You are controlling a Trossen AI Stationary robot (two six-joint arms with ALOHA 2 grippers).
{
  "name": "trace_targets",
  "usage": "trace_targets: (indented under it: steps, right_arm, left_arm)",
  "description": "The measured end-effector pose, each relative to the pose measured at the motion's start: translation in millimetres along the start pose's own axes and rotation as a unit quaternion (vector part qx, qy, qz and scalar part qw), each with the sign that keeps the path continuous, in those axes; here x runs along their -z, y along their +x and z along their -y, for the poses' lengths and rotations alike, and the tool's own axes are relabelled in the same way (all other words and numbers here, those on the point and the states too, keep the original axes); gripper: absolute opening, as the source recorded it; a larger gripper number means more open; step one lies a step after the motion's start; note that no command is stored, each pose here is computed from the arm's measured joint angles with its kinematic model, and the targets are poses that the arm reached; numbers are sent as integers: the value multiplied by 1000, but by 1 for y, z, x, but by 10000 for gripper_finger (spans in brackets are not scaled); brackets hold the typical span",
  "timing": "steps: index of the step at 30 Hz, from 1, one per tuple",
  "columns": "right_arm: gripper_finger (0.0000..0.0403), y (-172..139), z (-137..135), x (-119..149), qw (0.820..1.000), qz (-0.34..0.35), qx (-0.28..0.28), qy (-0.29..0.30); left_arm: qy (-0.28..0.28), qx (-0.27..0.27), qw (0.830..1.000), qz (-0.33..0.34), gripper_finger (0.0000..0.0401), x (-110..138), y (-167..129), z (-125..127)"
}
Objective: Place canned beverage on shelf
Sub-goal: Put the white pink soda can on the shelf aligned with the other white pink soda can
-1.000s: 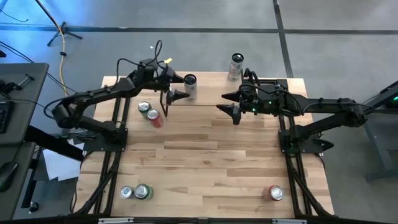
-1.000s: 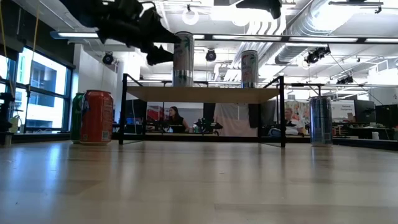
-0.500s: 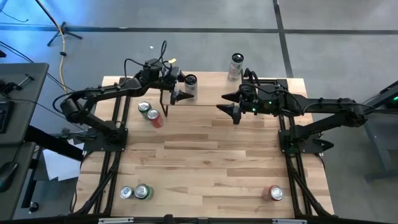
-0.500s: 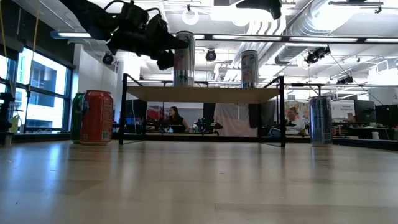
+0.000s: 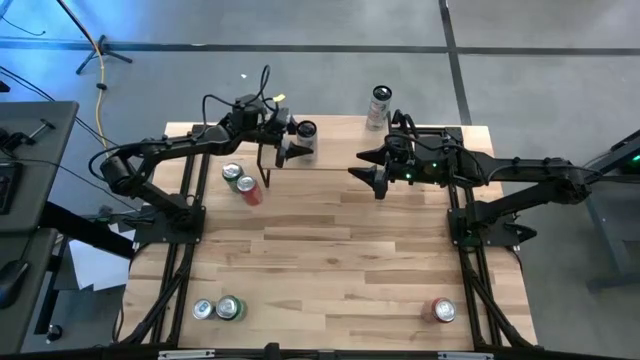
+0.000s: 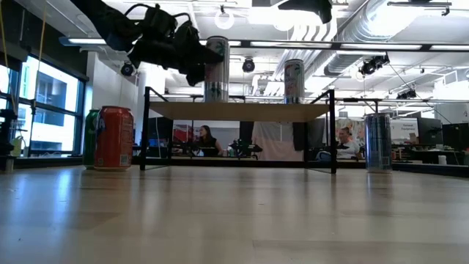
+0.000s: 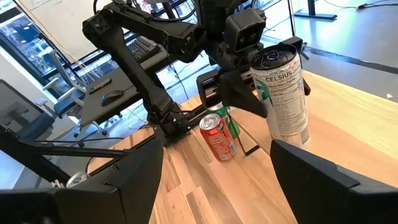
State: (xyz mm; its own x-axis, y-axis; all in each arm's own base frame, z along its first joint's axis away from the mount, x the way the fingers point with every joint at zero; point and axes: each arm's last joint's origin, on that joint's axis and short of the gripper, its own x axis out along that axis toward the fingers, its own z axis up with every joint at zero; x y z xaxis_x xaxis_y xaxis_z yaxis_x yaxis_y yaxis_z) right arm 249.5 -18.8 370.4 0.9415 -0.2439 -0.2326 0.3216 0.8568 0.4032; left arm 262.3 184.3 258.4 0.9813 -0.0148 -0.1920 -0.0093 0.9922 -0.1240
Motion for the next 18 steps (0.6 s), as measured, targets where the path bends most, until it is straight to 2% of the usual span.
trace_targets:
  steps: [5,9,15,18]
  right_arm:
    - [282,0,0,0,1000,0,0,0]
    - [282,0,0,0,1000,0,0,0]
    - [282,0,0,0,1000,1,2,-2]
    - [282,0,1,-1,1000,10,19,-1]
  left_arm:
    - [2,-1,1000,1,186,0,0,0]
    - [0,-21,1000,4,185,-1,-2,-3]
    - [-1,-141,990,21,185,-11,-10,-6]
    - [-19,-167,985,31,192,-14,-10,-1]
